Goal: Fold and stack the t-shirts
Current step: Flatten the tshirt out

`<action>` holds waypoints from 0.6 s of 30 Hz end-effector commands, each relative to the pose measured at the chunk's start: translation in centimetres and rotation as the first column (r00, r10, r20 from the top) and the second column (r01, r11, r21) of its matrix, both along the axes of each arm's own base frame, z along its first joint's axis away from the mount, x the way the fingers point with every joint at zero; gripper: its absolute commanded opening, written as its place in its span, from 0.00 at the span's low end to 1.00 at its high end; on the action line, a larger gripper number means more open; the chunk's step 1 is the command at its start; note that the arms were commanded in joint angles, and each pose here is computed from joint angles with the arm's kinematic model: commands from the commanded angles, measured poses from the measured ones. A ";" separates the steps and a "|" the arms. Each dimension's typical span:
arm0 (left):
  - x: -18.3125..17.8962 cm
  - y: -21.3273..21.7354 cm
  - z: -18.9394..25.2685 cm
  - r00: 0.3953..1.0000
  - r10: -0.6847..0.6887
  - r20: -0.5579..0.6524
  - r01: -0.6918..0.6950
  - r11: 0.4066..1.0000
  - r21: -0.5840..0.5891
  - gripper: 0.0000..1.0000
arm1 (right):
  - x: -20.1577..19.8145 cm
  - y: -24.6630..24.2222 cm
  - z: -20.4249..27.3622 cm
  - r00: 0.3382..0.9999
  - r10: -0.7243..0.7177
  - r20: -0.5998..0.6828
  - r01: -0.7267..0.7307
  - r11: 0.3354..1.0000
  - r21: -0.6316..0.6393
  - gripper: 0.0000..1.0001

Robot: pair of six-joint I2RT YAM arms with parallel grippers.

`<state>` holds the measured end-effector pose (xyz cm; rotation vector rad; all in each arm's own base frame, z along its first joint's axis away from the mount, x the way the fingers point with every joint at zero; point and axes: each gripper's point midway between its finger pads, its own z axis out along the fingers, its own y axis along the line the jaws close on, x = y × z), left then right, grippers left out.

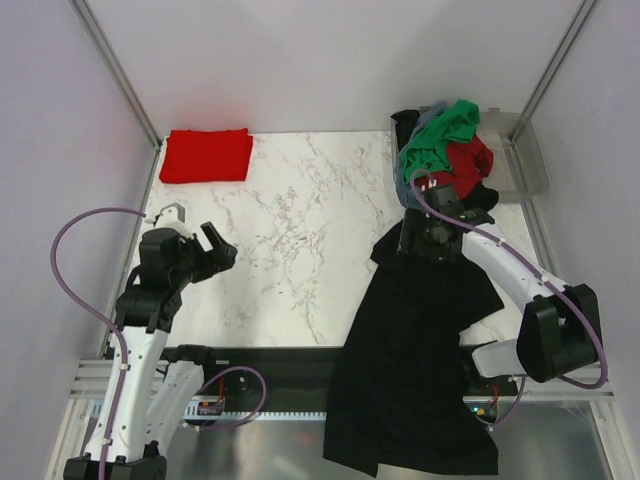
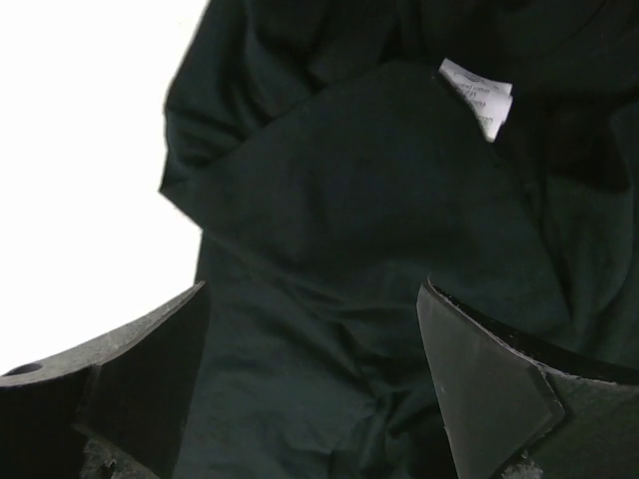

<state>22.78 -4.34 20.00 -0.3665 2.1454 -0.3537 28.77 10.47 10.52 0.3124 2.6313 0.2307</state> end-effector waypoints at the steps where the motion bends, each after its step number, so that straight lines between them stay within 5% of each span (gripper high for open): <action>1: 0.1 -0.2 1.0 0.999 0.011 0.030 -0.010 1.000 -0.022 0.95 | 3.4 -0.3 0.9 0.995 0.002 0.101 0.002 0.999 -0.038 0.91; 12: -0.1 -0.4 1.0 0.999 0.002 0.037 -0.001 1.000 -0.018 0.95 | 8.8 -2.8 -1.0 0.997 0.029 0.077 -0.011 0.974 -0.225 0.88; 18: 0.0 -0.4 0.9 1.000 0.004 0.029 -0.004 1.000 -0.016 0.95 | 8.9 -4.4 -3.0 0.999 -0.020 0.047 0.029 0.978 -0.205 0.84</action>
